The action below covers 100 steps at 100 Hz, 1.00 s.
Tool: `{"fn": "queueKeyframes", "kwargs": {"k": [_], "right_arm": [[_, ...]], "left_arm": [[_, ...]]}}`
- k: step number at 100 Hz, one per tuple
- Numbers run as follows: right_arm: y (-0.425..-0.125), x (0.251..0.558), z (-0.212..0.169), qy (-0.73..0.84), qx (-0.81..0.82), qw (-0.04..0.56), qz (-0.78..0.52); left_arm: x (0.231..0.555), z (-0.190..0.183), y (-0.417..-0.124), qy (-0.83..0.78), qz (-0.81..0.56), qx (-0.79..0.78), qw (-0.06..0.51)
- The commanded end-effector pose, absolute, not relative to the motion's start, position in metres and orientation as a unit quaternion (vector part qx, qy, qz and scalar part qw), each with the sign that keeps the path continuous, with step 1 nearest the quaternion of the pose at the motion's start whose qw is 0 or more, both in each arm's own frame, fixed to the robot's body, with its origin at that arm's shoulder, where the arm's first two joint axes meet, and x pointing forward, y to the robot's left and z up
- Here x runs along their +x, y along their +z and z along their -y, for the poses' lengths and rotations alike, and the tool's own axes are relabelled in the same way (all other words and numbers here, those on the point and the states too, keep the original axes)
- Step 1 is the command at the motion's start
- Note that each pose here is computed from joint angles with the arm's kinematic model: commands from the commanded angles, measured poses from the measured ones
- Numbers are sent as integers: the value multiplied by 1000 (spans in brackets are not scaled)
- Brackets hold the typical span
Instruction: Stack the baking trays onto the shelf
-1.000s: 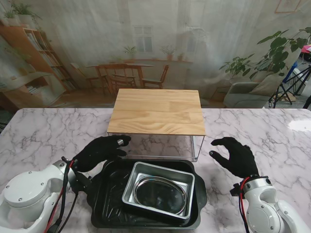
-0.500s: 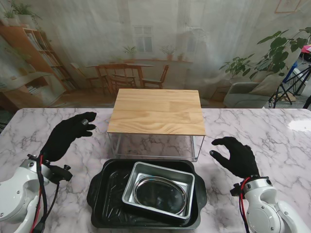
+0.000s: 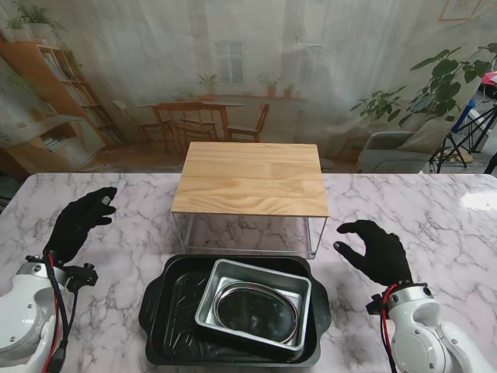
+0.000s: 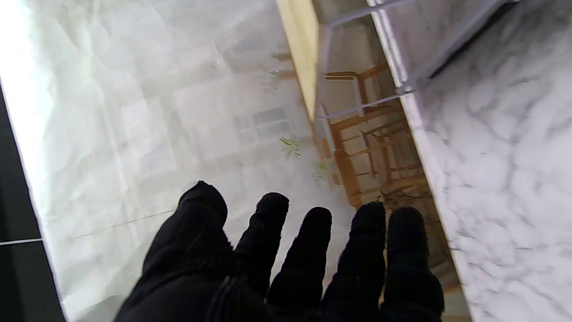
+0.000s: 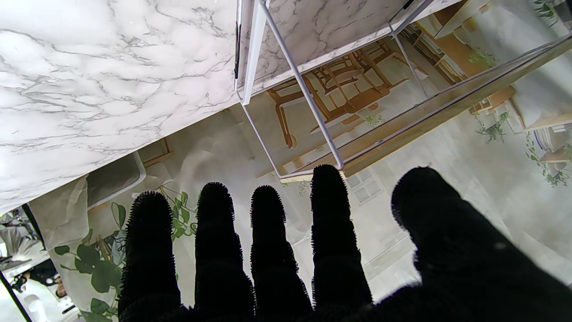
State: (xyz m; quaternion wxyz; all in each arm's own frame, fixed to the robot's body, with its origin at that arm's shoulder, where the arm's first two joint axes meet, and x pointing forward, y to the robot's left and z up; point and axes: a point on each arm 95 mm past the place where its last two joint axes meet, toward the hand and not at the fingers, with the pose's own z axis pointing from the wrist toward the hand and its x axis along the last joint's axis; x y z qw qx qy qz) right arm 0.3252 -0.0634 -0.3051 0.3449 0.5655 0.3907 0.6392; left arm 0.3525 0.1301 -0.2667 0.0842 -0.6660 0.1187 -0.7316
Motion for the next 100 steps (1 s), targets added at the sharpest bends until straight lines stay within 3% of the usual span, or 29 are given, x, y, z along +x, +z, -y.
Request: {"fn": "queueKeyframes", "kwargs": {"k": [1,48,100], "right_arm": [[-306,325,62,637,568,345,-391],[-308,327,59,625,575,348,-396],[-320,312,62,538,572,403,-469]], "left_arm": [[354,-133,-279,-715,-121,-683,87],[356,-138,-310,-659,-134,-733,105],[334,-123,-310,-590,-272,-756,84]]}}
